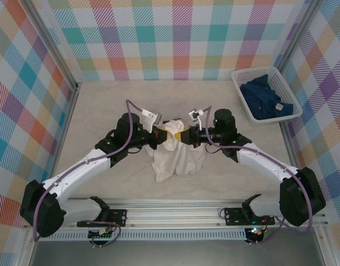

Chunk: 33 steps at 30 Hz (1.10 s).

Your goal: Fold the inside-out t-shirt

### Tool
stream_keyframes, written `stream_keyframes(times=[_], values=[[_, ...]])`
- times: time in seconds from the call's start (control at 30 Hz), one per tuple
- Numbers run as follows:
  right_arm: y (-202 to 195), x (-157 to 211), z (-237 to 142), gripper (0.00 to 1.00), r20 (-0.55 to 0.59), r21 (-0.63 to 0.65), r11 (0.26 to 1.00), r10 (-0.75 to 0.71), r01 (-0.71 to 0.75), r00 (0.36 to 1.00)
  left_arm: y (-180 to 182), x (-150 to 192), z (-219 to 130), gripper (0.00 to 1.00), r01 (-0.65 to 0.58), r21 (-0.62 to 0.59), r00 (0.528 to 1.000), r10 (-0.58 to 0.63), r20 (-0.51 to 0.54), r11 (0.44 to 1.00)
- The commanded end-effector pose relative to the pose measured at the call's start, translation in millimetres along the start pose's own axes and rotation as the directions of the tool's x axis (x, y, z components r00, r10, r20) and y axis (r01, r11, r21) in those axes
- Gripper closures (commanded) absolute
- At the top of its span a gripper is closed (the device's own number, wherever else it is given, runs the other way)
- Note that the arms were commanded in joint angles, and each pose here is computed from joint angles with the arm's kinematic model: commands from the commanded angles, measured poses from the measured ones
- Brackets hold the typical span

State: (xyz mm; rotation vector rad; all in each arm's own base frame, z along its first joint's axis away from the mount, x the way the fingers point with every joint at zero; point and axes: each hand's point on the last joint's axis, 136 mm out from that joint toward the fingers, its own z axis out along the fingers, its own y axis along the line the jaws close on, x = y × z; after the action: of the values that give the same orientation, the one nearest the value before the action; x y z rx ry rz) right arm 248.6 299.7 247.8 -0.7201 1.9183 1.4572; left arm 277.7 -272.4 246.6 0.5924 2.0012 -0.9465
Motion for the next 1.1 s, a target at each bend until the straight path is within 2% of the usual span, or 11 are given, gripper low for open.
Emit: stream_keyframes(times=[0.0, 0.27, 0.47, 0.67, 0.73, 0.8, 0.9, 0.97, 1.07], values=[[-2, -7, -6, 0.84, 0.011, 0.083, 0.994, -0.078, 0.077, 0.997, -14, -3, -16, 1.0, 0.021, 0.062, 1.0, -0.022, 0.02, 0.998], [-17, -5, -17, 0.68, -0.026, 0.238, 0.961, -0.138, 0.14, 0.99, -32, 6, -35, 1.0, 0.105, 0.144, 0.994, -0.105, -0.007, 0.984], [-21, 6, -29, 0.57, -0.127, 0.397, 0.87, -0.264, 0.292, 0.956, -34, 8, -46, 1.0, 0.142, 0.154, 0.99, -0.143, -0.009, 0.978], [7, 11, -30, 0.44, -0.173, 0.346, 0.799, -0.461, 0.492, 0.87, -31, 6, -50, 1.0, 0.167, 0.14, 0.986, -0.167, -0.013, 0.976], [14, 10, -26, 0.41, -0.186, 0.297, 0.795, -0.496, 0.53, 0.848, -31, 5, -51, 1.0, 0.162, 0.138, 0.987, -0.162, -0.013, 0.977], [12, 6, -25, 0.4, -0.198, 0.309, 0.777, -0.512, 0.549, 0.836, -30, 5, -53, 1.0, 0.162, 0.133, 0.987, -0.162, -0.013, 0.978], [-5, -10, -35, 0.4, -0.19, 0.416, 0.753, -0.477, 0.51, 0.858, -27, 4, -56, 1.0, 0.164, 0.107, 0.986, -0.163, -0.011, 0.981], [-10, -21, -41, 0.43, -0.125, 0.412, 0.828, -0.361, 0.38, 0.924, -26, 3, -58, 1.0, 0.16, 0.098, 0.987, -0.16, -0.007, 0.982], [-10, -27, -39, 0.45, -0.062, 0.332, 0.916, -0.216, 0.224, 0.974, -24, 4, -62, 1.0, 0.152, 0.085, 0.988, -0.152, -0.005, 0.985]])
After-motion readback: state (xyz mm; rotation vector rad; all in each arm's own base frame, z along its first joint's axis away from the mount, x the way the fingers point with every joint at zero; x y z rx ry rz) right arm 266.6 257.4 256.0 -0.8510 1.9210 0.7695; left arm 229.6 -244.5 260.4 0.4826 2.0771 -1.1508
